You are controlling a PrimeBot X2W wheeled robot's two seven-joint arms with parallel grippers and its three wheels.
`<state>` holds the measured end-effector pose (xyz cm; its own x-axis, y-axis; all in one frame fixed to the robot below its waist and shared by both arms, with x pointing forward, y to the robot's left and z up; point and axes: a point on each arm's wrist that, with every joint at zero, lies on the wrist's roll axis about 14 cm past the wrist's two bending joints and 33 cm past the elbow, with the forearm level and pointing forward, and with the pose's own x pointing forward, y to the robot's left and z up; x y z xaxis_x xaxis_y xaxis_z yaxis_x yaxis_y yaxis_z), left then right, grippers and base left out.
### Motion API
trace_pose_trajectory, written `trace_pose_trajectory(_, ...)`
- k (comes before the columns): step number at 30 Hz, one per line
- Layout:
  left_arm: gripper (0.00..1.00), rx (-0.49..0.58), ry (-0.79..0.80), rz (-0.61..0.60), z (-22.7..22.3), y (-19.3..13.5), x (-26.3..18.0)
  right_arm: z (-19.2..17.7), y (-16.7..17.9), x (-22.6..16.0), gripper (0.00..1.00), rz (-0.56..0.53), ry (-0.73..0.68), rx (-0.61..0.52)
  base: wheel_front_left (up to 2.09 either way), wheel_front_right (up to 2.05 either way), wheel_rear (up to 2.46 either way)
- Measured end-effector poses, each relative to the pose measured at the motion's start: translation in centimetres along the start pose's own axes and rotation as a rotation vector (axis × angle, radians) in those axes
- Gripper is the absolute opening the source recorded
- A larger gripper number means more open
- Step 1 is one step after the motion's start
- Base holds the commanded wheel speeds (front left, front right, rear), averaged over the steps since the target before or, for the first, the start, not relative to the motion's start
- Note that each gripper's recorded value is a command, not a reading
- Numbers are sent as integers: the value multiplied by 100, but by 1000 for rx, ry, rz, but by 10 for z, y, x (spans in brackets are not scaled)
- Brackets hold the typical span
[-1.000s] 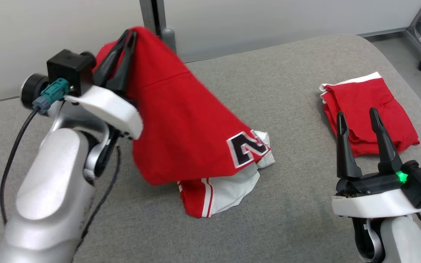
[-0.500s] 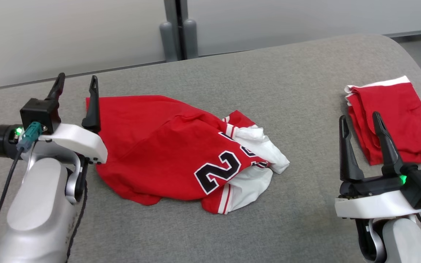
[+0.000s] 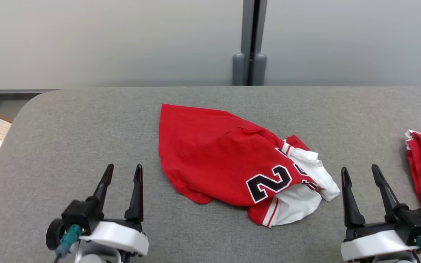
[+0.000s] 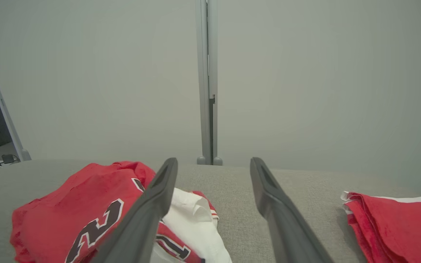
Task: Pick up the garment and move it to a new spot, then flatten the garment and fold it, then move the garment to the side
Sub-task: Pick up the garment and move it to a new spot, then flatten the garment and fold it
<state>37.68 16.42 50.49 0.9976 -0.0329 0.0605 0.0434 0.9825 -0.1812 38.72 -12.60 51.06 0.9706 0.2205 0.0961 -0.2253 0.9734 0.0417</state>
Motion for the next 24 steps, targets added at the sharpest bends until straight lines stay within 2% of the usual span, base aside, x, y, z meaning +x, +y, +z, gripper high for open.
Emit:
trace_pose_trajectory(6,100,-73,-25,88,4,12,-37,1,11,-1,100,30,-3,20,0,0,0)
trace_pose_trajectory(14,100,-61,-12,78,-1,7,-40,-10,14,12,100,50,32,-9,0,0,0)
trace_pose_trajectory(24,100,-80,49,76,-18,2,-25,-71,2,49,100,145,281,-122,0,0,0)
